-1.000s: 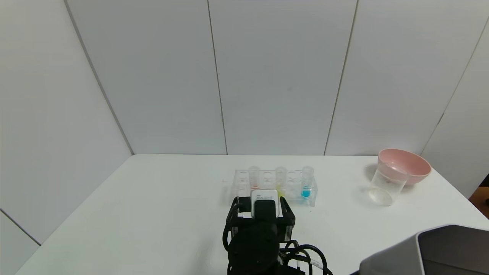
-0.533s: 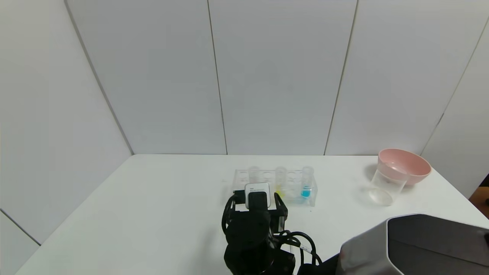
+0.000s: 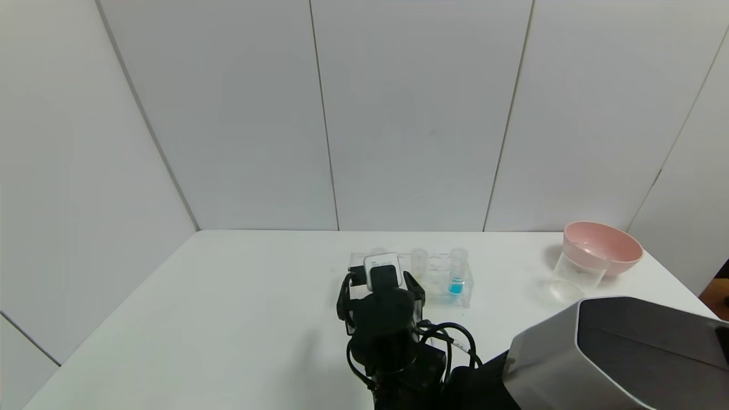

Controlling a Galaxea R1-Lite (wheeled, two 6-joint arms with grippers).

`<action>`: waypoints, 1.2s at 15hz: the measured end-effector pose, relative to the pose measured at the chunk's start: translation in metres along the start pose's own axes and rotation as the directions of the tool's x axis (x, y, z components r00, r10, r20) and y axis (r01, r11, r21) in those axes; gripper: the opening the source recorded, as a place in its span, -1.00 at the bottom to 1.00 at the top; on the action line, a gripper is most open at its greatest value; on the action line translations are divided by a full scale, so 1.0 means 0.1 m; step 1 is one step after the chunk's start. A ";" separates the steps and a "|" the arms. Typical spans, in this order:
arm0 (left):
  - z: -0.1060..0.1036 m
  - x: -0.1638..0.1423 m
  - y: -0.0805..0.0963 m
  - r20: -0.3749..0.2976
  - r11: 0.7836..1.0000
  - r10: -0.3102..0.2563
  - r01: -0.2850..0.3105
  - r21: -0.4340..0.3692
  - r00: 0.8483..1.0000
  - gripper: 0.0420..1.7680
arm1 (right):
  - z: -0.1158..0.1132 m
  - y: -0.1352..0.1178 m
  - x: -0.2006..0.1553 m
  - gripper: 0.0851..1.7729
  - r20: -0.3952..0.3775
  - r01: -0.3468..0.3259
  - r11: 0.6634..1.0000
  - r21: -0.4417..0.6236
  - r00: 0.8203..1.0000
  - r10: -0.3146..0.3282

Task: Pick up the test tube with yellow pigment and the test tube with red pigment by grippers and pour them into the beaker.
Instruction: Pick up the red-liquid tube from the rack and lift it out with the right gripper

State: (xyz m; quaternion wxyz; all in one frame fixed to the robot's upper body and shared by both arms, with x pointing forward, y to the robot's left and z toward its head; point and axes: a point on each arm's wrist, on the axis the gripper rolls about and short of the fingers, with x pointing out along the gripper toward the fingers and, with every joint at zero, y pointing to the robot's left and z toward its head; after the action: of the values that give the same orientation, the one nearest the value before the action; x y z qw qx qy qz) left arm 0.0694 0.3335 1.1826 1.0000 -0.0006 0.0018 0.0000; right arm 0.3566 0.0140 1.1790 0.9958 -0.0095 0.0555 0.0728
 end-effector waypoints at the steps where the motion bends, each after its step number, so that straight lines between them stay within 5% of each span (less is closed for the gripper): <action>1: 0.00 0.00 0.00 0.000 1.000 0.000 0.000 0.000 1.000 1.00 | 0.02 -0.02 0.04 0.93 0.001 -0.003 1.000 -0.012 1.000 0.003; 18: 0.00 0.00 0.00 0.000 1.000 0.000 0.000 0.000 1.000 1.00 | 0.02 -0.10 0.65 0.93 0.008 -0.015 1.000 -0.024 1.000 0.015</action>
State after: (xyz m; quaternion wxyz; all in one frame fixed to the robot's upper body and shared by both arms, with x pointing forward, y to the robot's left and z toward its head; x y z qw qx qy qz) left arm 0.0694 0.3335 1.1826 1.0000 -0.0006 0.0018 0.0000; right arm 0.4222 0.0136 1.1742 0.9952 -0.0210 0.0504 0.0810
